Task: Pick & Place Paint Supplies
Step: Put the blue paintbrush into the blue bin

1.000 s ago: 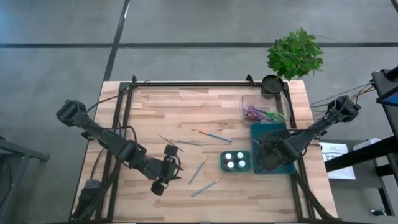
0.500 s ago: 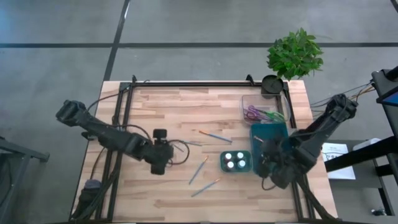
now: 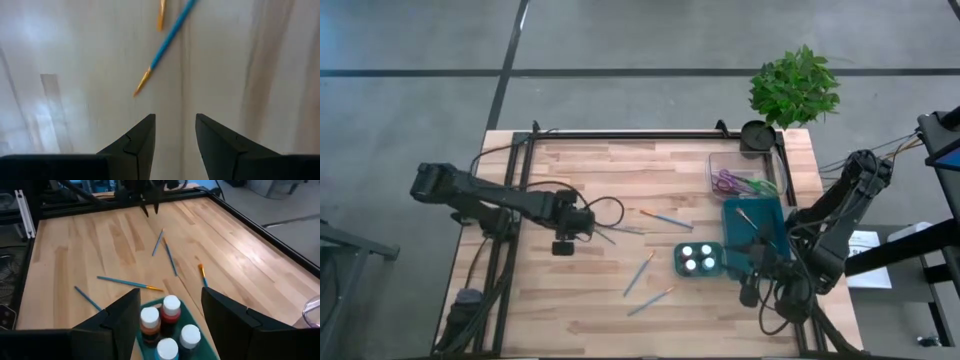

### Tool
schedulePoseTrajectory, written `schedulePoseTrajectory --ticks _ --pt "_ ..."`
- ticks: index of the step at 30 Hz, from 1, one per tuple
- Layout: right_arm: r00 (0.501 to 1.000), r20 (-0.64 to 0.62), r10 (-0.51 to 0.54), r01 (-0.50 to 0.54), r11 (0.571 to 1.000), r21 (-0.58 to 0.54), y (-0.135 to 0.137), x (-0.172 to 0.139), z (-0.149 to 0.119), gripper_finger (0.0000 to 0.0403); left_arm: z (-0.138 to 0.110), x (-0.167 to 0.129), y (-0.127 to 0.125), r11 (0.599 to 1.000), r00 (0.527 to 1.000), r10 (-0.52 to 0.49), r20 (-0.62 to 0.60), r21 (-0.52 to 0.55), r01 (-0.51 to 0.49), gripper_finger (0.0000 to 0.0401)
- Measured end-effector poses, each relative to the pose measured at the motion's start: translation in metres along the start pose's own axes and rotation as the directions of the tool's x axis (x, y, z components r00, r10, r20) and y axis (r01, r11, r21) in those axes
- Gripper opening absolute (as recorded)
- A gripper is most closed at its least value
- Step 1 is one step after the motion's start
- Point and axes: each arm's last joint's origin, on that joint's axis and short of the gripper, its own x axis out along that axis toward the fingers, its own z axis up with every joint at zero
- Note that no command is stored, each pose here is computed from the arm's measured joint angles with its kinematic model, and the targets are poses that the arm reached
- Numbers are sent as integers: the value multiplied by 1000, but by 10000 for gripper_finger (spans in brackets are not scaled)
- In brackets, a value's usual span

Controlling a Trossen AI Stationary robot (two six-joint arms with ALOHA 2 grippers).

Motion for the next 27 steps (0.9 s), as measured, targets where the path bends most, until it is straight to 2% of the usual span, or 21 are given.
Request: schedulePoseTrajectory --ticks 4,8,14,22,27 --pt "1000 1 0 0 1000 -7 0 0 0 208 -7 14 0 993 999 42 -22 109 -39 139" --pt "1000 7 7 -7 1000 -9 1 0 1 208 0 14 0 986 998 51 39 155 -57 110" --pt "1000 17 25 -24 999 -23 4 0 2 208 3 16 12 992 997 57 57 110 -63 69" --pt "999 15 35 -34 998 -47 5 0 2 208 7 17 18 990 994 54 95 121 -65 66" --pt "999 14 37 -36 998 -56 5 0 2 208 12 27 16 990 997 37 71 134 -46 69"
